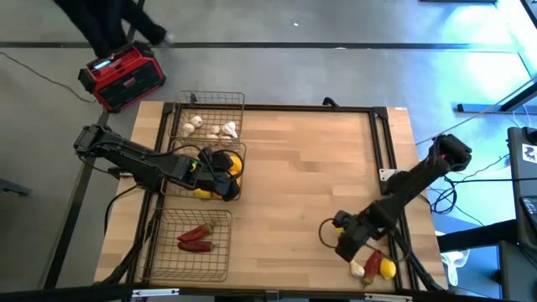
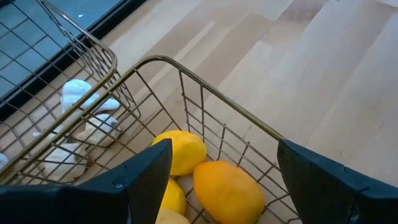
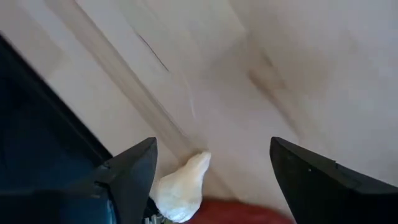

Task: Sort produce into baskets
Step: Put the garlic in the top wire basket

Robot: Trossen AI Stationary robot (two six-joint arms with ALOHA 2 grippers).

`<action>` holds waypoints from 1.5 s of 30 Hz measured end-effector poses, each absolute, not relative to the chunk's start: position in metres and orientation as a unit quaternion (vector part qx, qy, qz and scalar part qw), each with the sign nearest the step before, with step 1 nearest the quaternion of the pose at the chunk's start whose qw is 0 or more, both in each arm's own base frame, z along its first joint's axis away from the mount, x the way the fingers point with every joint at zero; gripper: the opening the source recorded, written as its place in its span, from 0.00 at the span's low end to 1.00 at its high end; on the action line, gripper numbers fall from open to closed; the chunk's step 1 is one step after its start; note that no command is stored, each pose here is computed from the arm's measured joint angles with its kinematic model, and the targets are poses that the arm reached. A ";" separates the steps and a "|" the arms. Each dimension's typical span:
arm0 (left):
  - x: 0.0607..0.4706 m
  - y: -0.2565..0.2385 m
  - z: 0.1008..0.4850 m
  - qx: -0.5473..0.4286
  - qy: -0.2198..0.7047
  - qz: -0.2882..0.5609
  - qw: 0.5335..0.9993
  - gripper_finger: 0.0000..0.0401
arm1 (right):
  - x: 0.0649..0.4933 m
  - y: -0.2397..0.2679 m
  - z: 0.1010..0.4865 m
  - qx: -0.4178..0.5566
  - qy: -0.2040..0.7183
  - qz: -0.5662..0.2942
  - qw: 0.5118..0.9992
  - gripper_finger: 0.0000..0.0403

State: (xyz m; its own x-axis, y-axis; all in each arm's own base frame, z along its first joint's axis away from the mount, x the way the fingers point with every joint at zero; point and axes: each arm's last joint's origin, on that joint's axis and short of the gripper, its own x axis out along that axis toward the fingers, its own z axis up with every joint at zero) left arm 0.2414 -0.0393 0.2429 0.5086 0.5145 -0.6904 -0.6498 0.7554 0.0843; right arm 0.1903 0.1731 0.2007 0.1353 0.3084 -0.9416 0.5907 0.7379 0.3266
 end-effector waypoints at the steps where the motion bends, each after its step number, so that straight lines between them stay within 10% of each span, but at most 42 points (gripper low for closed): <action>1: 0.241 -0.040 0.243 -0.093 0.363 0.336 0.864 0.71 | 0.189 0.177 0.197 0.349 0.653 -0.115 0.662 0.76; 21: 0.241 -0.042 0.243 -0.100 0.360 0.336 0.865 0.71 | 0.203 0.211 0.128 0.374 0.767 -0.119 0.507 0.73; 38: 0.244 -0.042 0.245 -0.098 0.351 0.328 0.872 0.71 | 0.201 0.209 0.123 0.324 0.776 -0.093 0.533 0.06; 45: 0.245 -0.043 0.245 -0.100 0.348 0.327 0.873 0.71 | 0.200 0.205 0.130 0.288 0.757 -0.082 0.581 0.03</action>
State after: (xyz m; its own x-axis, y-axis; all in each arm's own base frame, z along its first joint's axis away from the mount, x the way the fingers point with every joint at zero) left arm 0.2446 -0.0425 0.2449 0.5443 0.5012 -0.6726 -0.6403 0.7663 0.0529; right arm 0.1997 0.2048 0.1296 -0.1589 0.3405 -0.9267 0.5302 0.8212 0.2108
